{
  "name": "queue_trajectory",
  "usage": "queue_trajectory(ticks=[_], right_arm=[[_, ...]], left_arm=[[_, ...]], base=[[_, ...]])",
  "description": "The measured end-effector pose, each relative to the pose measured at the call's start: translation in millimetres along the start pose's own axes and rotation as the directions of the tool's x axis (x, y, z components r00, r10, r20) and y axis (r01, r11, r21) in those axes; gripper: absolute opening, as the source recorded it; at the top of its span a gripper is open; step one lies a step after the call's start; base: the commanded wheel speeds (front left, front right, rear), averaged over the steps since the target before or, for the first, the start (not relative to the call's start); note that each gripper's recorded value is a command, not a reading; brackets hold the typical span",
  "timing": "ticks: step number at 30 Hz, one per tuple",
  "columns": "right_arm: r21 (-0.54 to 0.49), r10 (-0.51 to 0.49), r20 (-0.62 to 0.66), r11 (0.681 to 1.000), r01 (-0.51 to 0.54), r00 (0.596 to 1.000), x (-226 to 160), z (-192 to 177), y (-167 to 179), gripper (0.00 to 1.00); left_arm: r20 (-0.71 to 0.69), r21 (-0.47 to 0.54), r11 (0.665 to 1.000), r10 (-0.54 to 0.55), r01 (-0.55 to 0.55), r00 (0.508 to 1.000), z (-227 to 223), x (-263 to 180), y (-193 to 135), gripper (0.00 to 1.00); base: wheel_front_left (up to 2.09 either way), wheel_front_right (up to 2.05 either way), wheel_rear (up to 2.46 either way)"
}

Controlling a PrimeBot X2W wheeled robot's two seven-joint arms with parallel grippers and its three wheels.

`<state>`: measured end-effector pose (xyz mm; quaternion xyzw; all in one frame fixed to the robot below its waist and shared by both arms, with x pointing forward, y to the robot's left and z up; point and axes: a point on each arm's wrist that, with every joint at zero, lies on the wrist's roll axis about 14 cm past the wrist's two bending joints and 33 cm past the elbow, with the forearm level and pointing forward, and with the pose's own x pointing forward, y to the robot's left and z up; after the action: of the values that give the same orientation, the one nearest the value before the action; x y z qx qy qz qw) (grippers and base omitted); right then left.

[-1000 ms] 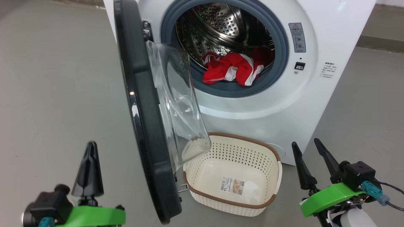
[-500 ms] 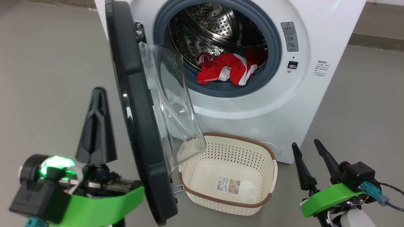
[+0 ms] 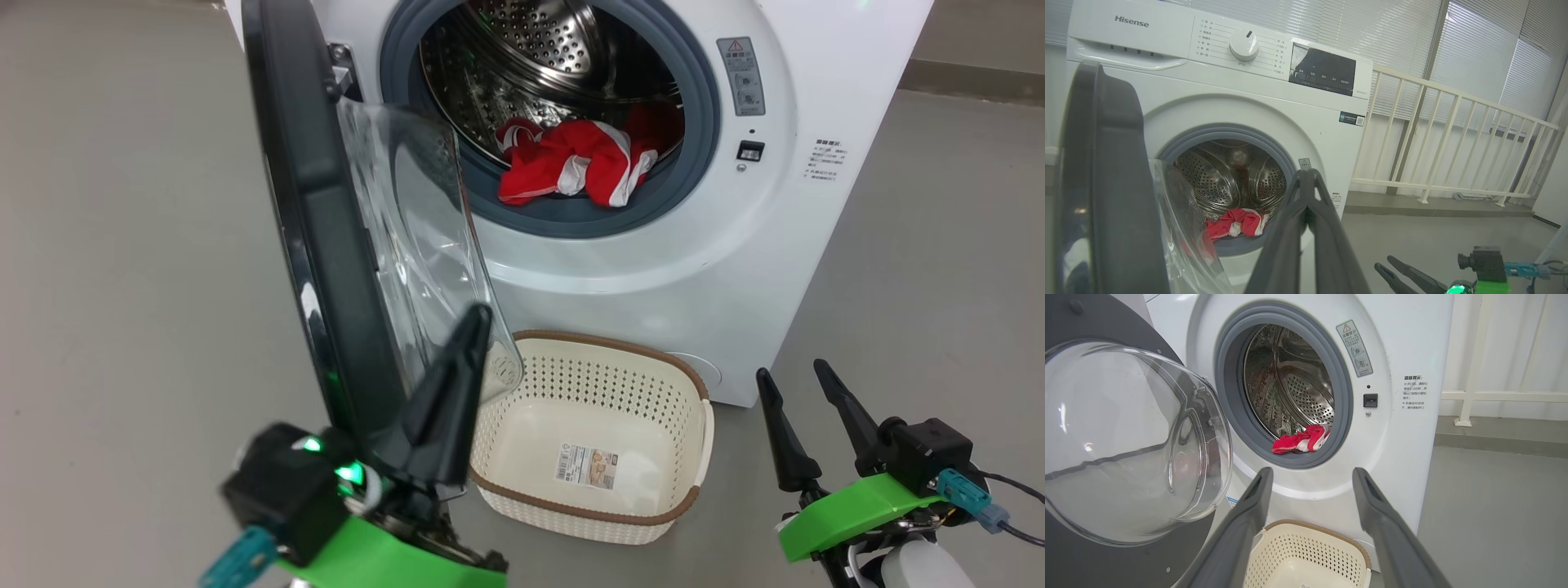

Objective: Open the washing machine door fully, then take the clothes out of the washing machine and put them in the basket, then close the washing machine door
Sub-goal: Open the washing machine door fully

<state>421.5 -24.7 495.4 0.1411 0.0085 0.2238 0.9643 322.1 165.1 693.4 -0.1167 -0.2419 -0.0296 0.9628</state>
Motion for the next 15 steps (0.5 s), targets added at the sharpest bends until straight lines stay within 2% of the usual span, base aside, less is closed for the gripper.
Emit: queue_trajectory(ticks=[4,10,15], right_arm=[[0.003,-0.003,-0.004,1.000,0.003,1.000,0.8,-1.6,-1.4,1.00],[0.004,-0.006,-0.006,1.000,0.006,1.000,0.7,-2.7,-2.5,1.00],[0.007,-0.010,-0.011,1.000,0.010,1.000,0.6,-4.8,-4.4,1.00]], left_arm=[[-0.165,-0.069,0.997,0.006,-0.017,0.986,-42.9,-13.0,-1.5,0.00],[-0.328,-0.065,0.995,0.055,-0.081,0.943,-88.2,-30.5,12.1,0.00],[-0.401,-0.046,0.988,0.116,-0.146,0.909,-110.6,-39.5,28.6,0.00]], base=[[0.00,0.00,0.00],[0.00,0.00,0.00],[0.00,0.00,0.00]])
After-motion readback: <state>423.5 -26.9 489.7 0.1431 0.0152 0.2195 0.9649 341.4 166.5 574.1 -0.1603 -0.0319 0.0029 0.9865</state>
